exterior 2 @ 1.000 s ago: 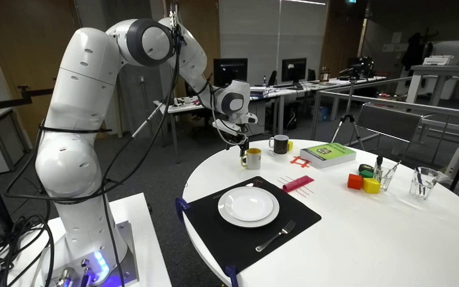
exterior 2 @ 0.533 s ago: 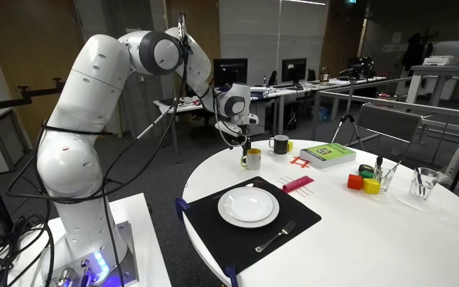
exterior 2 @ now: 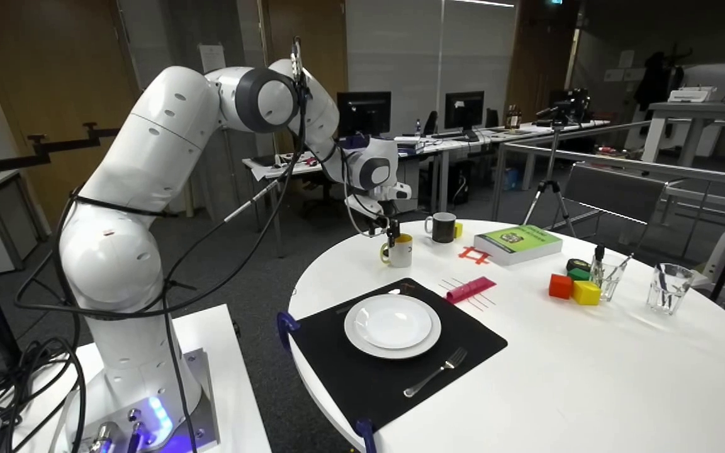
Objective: Move the mug forward
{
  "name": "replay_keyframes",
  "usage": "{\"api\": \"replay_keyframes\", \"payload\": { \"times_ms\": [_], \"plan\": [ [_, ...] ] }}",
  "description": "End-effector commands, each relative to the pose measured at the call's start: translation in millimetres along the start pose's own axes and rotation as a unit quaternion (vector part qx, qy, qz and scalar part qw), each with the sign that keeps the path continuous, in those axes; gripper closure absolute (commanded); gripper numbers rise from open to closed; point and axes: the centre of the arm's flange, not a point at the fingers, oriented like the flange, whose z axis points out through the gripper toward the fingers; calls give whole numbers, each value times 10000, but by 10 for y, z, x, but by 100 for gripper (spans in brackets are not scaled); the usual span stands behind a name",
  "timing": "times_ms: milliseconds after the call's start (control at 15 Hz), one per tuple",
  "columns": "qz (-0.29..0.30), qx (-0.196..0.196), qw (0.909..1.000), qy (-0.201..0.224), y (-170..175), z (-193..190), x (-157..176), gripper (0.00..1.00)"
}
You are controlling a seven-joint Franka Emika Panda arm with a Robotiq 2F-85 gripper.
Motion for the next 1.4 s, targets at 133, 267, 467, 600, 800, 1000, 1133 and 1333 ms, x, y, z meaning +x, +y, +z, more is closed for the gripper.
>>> {"api": "replay_keyframes", "payload": {
  "times_ms": [133, 267, 467, 600, 800, 1000, 1133, 1333],
  "plan": [
    [260, -99, 9994, 205, -76, 146, 232, 0],
    [340, -95, 9991, 255, -86, 195, 278, 0],
    [387, -107, 9986, 339, -109, 253, 344, 0],
    [392, -110, 9985, 371, -129, 289, 386, 0],
    [369, -107, 9986, 372, -143, 338, 425, 26],
    [380, -103, 9985, 384, -136, 367, 459, 47],
    [384, -107, 9985, 385, -130, 379, 473, 63],
    [392, -115, 9984, 386, -122, 392, 489, 87]
  ]
}}
